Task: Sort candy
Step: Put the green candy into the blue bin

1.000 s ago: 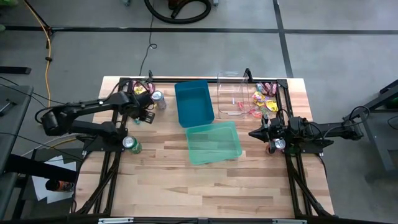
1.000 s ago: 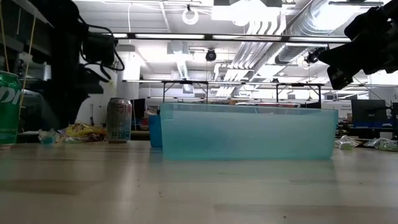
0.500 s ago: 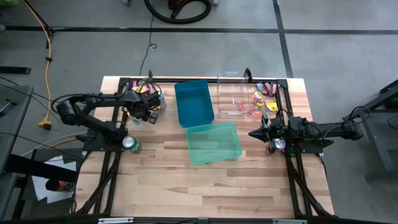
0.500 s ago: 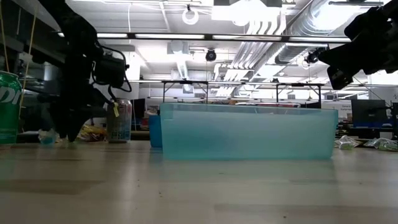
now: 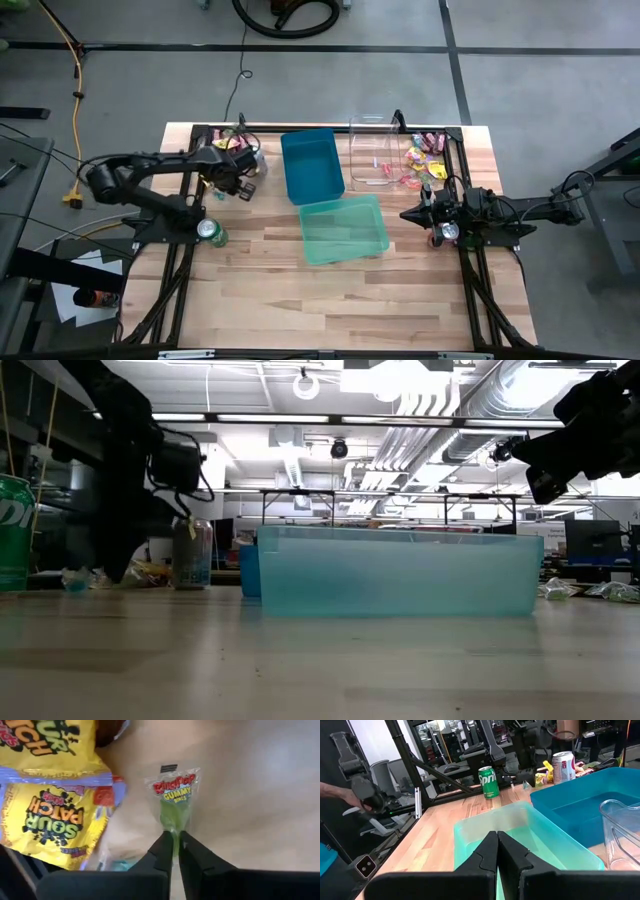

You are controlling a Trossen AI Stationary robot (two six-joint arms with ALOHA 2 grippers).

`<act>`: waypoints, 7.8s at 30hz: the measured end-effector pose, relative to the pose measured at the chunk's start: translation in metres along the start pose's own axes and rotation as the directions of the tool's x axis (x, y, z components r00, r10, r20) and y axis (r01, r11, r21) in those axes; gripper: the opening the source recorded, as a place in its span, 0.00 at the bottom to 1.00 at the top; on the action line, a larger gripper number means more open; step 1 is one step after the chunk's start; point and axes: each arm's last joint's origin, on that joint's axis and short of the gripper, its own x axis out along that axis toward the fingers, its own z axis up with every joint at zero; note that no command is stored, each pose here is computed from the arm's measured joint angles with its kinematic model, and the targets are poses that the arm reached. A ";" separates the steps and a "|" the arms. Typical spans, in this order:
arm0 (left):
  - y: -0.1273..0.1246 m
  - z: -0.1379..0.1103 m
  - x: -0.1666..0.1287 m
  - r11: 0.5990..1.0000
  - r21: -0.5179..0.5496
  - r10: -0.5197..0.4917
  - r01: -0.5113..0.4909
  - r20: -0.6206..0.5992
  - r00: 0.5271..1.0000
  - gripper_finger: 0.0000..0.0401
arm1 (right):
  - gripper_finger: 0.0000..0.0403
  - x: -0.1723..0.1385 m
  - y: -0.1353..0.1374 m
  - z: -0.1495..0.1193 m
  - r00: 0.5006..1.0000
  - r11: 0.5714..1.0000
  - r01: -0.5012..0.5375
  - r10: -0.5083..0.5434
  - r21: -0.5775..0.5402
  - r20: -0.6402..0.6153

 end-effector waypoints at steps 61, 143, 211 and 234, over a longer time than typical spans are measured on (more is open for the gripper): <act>-0.089 0.086 -0.129 0.822 0.418 -0.568 0.388 0.552 0.610 0.29 | 0.00 0.000 0.000 0.000 1.000 1.000 0.000 0.000 0.000 0.000; 0.019 -0.007 -0.262 0.623 0.629 -0.715 0.465 0.699 0.013 0.49 | 0.39 0.018 -0.002 0.153 0.610 0.424 0.702 -0.773 0.572 -0.176; 0.018 0.004 -0.257 0.682 0.579 -0.665 0.447 0.745 0.051 0.49 | 0.01 0.075 -0.097 0.184 0.586 0.477 0.805 -0.731 0.353 -0.349; 0.018 0.003 -0.254 0.680 0.579 -0.676 0.450 0.733 0.078 0.49 | 0.21 0.245 -0.114 0.095 0.865 0.873 0.434 -0.334 0.224 -0.374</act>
